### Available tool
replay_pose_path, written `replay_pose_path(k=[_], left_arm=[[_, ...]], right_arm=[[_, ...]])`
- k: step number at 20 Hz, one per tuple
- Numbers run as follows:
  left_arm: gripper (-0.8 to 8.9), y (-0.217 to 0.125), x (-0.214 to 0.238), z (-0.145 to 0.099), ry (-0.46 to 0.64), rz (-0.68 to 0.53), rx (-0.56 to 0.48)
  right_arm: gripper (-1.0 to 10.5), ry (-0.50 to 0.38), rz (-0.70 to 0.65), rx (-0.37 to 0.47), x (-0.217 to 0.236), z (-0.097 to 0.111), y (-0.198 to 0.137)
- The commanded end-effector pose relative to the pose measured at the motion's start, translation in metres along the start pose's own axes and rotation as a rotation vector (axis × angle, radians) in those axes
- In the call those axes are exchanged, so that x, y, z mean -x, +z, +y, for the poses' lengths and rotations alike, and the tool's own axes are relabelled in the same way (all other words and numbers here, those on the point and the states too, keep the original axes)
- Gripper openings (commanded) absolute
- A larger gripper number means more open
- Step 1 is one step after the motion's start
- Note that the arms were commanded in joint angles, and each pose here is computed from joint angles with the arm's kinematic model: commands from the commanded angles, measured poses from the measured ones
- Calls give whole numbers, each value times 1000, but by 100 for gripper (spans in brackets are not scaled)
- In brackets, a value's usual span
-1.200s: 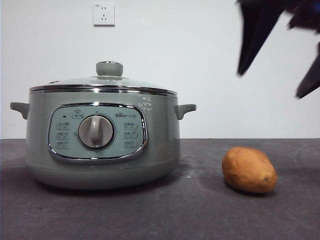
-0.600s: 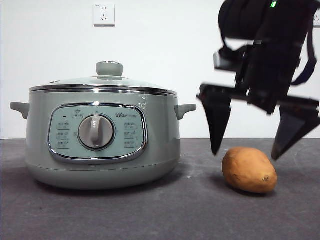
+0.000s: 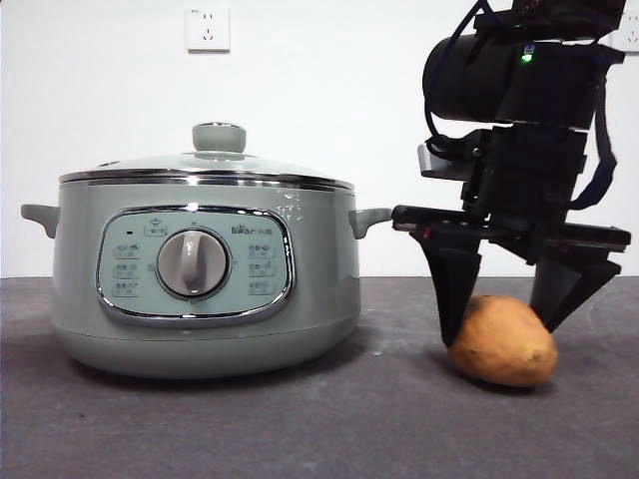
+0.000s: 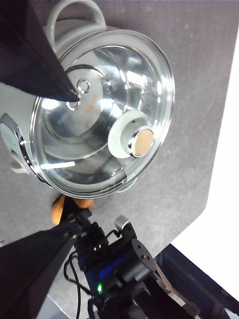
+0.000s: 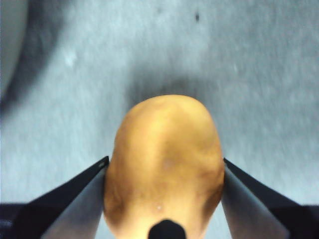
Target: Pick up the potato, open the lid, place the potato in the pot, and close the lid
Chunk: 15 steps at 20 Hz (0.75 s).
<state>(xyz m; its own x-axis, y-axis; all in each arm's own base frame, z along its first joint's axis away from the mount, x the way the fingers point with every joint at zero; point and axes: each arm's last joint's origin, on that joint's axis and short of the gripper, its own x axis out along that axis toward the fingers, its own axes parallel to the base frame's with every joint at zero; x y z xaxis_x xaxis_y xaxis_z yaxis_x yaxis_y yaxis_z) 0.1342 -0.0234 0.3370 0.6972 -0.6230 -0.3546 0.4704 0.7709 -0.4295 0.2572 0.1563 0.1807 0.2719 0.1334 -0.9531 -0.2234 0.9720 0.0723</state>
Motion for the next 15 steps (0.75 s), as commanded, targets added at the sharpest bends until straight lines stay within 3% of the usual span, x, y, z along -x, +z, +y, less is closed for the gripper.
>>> replay_pose_path(k=[1,5,10,15], left_arm=[[409,1,0,0,3,-1,-17],[409,5,-14,8,2,30,0],[409,23,-56,10,15,65,-45],[408,45,-107,-9,106,129,-191]], right_arm=[[-8,4,-9,16,20,-1,-5],[-8,4,-12,62,66,-10,-25],[-7,37,-136,60,113,-18,-44],[-7,55,-193,58,129,-21,-51]])
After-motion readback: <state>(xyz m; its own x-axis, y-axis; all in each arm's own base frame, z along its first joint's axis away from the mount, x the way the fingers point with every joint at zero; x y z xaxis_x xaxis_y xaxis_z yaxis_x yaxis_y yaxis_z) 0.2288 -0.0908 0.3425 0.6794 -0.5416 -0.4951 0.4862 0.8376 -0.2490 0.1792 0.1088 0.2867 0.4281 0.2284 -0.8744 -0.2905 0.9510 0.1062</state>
